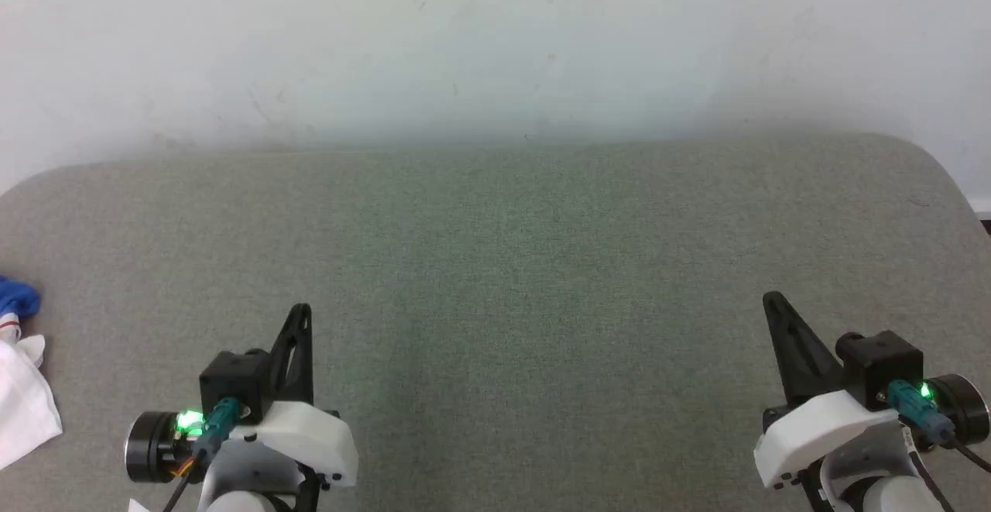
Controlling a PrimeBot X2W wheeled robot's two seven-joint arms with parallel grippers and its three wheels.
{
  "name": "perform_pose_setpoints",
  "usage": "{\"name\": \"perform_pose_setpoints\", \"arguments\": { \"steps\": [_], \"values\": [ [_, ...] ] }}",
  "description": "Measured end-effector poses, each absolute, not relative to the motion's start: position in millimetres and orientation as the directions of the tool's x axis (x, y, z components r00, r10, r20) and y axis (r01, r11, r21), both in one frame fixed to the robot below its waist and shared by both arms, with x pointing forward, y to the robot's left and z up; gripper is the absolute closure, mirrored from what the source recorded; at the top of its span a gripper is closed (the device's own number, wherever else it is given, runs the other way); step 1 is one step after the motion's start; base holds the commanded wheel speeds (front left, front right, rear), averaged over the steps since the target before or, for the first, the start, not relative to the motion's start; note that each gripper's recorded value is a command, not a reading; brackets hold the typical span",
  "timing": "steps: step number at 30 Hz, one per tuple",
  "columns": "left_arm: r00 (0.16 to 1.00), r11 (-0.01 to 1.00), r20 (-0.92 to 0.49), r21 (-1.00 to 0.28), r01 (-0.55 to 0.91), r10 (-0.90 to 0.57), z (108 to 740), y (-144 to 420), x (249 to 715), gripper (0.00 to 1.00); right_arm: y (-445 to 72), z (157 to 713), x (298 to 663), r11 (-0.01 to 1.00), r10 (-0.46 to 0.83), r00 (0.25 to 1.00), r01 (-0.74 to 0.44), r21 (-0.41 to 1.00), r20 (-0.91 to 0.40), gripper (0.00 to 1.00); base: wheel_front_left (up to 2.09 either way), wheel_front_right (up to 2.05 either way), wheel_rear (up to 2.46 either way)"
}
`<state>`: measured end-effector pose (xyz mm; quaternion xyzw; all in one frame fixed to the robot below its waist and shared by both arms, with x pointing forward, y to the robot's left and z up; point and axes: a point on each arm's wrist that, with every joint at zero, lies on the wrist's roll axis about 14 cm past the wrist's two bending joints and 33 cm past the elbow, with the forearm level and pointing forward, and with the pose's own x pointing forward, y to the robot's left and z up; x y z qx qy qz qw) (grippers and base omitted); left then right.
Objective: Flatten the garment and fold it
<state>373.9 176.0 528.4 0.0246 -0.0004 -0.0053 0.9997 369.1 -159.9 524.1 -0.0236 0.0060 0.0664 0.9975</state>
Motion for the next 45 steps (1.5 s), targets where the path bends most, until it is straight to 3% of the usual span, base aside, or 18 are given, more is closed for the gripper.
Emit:
{"name": "perform_pose_setpoints", "arguments": {
  "steps": [20,21,45],
  "values": [
    [1.0,0.999,0.001,0.049,0.011,-0.011,528.4,176.0,373.9,1.0,-159.9,524.1,369.2,0.99,0.132,0.991,-0.133,-0.046,-0.015,1.0,0.0,0.0,0.0],
    [1.0,0.999,0.0,0.049,0.011,-0.011,528.4,176.0,373.9,0.0,-159.9,524.1,369.1,0.99,0.132,0.991,-0.133,-0.046,-0.015,0.0,0.0,0.0,0.0],
    [0.999,0.984,0.022,-0.17,0.053,-0.05,527.9,163.7,373.2,0.0,-159.6,530.8,368.4,0.981,0.13,0.991,-0.134,0.137,0.041,0.0,0.0,0.0,0.0]
  ]
}}
